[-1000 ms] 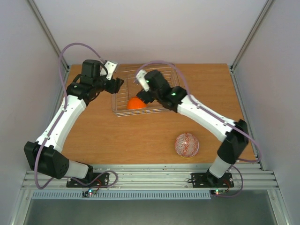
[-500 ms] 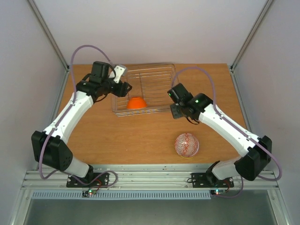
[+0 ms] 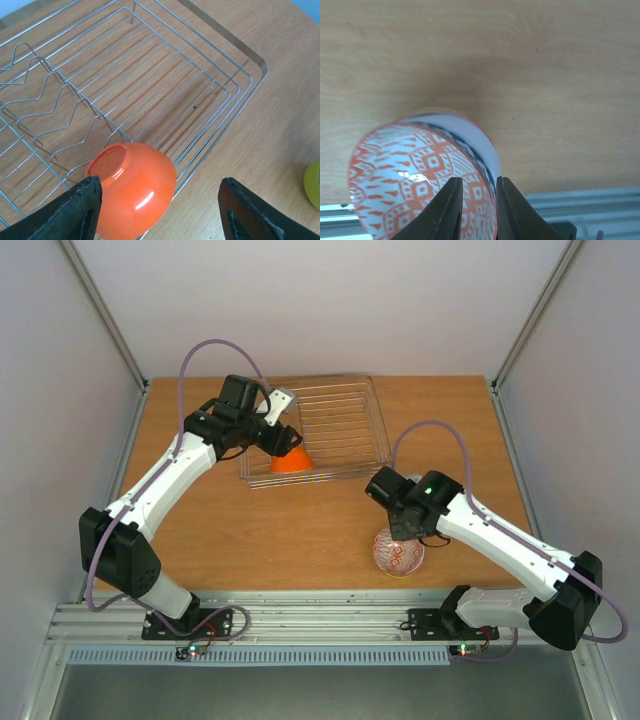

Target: Load the bowls into the dish rack

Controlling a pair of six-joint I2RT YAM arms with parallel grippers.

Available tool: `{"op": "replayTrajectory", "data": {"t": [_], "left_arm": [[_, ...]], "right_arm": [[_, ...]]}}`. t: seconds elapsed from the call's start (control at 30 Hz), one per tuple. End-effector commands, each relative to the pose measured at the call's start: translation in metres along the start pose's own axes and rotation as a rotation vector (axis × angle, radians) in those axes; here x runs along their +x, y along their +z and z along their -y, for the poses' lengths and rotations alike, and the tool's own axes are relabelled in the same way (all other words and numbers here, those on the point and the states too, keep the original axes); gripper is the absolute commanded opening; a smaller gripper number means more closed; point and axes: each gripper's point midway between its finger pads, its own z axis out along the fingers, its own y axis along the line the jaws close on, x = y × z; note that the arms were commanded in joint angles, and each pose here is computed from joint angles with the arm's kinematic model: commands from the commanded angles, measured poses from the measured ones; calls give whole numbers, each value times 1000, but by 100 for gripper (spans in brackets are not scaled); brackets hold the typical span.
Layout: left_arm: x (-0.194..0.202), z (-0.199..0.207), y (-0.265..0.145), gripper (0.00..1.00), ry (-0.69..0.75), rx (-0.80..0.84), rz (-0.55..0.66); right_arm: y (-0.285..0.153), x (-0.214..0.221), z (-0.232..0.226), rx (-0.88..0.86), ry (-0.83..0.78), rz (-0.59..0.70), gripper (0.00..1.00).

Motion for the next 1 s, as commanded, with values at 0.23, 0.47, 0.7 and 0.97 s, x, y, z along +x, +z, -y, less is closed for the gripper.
{"op": "replayTrajectory", "data": {"t": [0.23, 0.47, 0.7, 0.97], "left_arm": [[-9, 5, 0, 65, 4, 32, 15], [-10, 5, -1, 65, 8, 31, 17], [-12, 6, -2, 65, 12, 34, 17], [-13, 8, -4, 65, 13, 42, 19]], "right_arm": [[12, 27, 9, 94, 46, -74, 23], [23, 33, 2, 119, 12, -116, 25], [28, 35, -1, 134, -2, -131, 21], [30, 39, 5, 198, -3, -147, 22]]}}
